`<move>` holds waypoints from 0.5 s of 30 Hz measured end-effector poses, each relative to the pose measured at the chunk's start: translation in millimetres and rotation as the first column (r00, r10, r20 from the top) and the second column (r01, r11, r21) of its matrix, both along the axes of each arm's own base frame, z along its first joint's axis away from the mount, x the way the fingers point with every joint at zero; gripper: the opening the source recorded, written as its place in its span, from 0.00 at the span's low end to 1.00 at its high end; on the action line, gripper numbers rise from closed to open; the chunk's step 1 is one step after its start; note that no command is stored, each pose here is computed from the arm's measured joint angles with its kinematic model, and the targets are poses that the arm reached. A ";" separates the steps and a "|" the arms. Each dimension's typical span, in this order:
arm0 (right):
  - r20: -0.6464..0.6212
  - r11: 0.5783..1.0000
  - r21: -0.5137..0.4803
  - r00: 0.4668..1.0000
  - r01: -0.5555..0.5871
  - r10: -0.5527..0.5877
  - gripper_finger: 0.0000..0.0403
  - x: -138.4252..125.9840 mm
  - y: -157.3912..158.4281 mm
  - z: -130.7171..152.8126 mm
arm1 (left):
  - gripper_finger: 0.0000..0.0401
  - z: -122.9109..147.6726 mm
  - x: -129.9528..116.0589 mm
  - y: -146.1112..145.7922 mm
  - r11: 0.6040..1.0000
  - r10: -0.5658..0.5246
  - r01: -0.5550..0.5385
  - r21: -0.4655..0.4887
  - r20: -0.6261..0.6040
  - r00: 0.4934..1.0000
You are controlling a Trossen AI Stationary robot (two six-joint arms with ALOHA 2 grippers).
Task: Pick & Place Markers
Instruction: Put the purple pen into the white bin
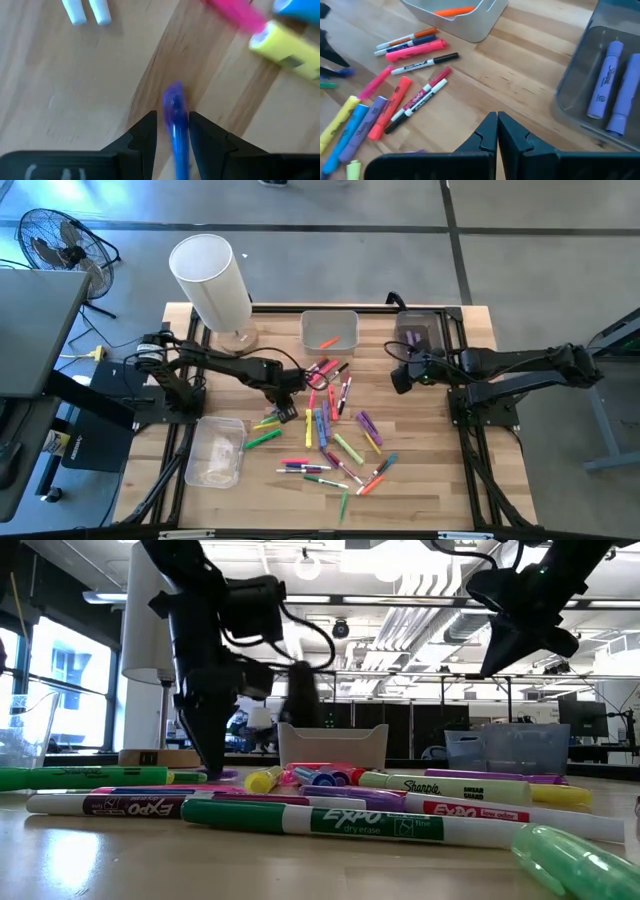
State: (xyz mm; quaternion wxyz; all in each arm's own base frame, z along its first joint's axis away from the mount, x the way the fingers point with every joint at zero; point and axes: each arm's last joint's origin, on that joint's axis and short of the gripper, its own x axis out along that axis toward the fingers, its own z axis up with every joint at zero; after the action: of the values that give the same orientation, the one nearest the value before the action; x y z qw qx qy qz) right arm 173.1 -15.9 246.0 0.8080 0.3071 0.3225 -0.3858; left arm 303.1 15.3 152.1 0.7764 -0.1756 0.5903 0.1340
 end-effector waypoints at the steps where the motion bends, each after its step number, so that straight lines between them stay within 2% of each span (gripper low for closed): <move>1: 0.006 1.000 -0.001 1.000 0.003 -0.003 0.00 0.2 1.2 0.2 | 0.28 -2.5 0.4 0.2 1.000 -0.001 0.001 0.005 -0.010 1.000; 8: 0.017 1.000 0.020 1.000 0.003 -0.003 0.00 0.0 7.1 -0.2 | 0.27 -6.5 1.2 0.2 1.000 -0.022 0.023 0.010 -0.032 0.999; 10: 0.005 0.999 0.054 1.000 -0.001 0.001 0.00 -1.4 9.0 -1.5 | 0.23 -6.7 0.9 0.8 0.999 -0.018 0.019 0.028 -0.036 0.999; 14: -0.053 0.996 0.086 0.999 -0.006 0.010 0.00 -4.2 15.2 -6.7 | 0.08 -7.3 -0.5 1.4 0.999 -0.011 0.014 0.050 -0.052 0.999; 15: -0.070 0.996 0.088 0.997 -0.009 0.015 0.00 -4.5 16.9 -8.1 | 0.08 -7.4 -0.7 1.4 0.999 -0.010 0.013 0.051 -0.055 0.998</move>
State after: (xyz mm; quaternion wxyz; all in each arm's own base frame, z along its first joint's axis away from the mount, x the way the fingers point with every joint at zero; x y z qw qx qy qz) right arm 168.6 1.0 237.8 0.7841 0.3267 0.3693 -0.3769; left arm 302.4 16.7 144.7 0.7650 -0.1483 0.6087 0.1495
